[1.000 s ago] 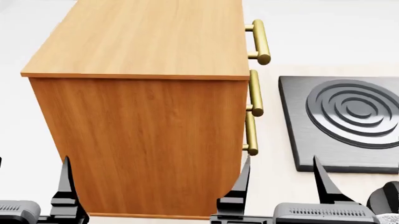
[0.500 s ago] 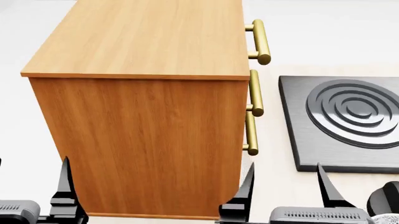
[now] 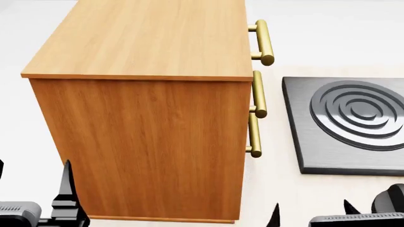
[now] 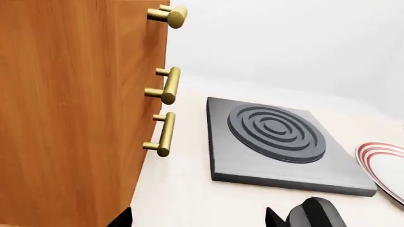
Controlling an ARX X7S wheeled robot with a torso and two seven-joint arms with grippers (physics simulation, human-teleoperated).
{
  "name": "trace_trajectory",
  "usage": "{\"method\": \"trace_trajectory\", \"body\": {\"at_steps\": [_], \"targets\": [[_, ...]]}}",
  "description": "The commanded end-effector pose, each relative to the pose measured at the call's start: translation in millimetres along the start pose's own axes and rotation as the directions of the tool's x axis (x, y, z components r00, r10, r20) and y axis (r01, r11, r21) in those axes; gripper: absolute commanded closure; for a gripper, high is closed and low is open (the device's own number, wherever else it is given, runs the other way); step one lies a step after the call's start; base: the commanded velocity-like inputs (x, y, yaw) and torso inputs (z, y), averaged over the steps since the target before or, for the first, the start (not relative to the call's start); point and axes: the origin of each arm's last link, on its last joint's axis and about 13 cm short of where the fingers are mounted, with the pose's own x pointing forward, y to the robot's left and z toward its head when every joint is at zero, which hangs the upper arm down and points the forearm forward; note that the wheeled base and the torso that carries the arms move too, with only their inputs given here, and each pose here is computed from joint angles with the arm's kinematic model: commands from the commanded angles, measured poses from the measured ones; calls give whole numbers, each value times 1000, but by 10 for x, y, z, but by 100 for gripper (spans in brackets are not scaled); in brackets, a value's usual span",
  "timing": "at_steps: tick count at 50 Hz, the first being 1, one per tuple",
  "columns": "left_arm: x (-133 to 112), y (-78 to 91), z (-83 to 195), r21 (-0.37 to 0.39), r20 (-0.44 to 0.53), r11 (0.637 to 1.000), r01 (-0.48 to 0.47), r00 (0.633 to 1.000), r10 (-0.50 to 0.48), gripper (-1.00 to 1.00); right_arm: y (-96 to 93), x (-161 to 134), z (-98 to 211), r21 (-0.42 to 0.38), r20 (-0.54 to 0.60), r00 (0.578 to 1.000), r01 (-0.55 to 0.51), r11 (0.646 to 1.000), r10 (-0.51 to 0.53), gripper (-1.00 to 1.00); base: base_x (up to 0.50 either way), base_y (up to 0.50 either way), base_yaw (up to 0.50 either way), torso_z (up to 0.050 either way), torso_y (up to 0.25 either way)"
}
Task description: Put the bowl on the top of the cabinet.
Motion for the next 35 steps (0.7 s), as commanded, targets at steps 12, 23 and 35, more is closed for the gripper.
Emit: {"method": "trace_trajectory", "body": {"at_steps": [12,23,35], "targets": [[0,-2,13,6,-2,1000,0,1000,0,-100,-168,-466,6,-189,-143,989,6,982,-33,-100,0,0,0,0,0],[-7,-11,10,7,-3,1000,3,1000,-3,-100,-207,-553,-62,-223,-158,984,44,974,-80,-100,0,0,0,0,0],[-2,-18,2,7,-3,1000,4,1000,-4,-100,-240,-577,-123,-240,-170,980,64,969,-107,-100,0,0,0,0,0]]}}
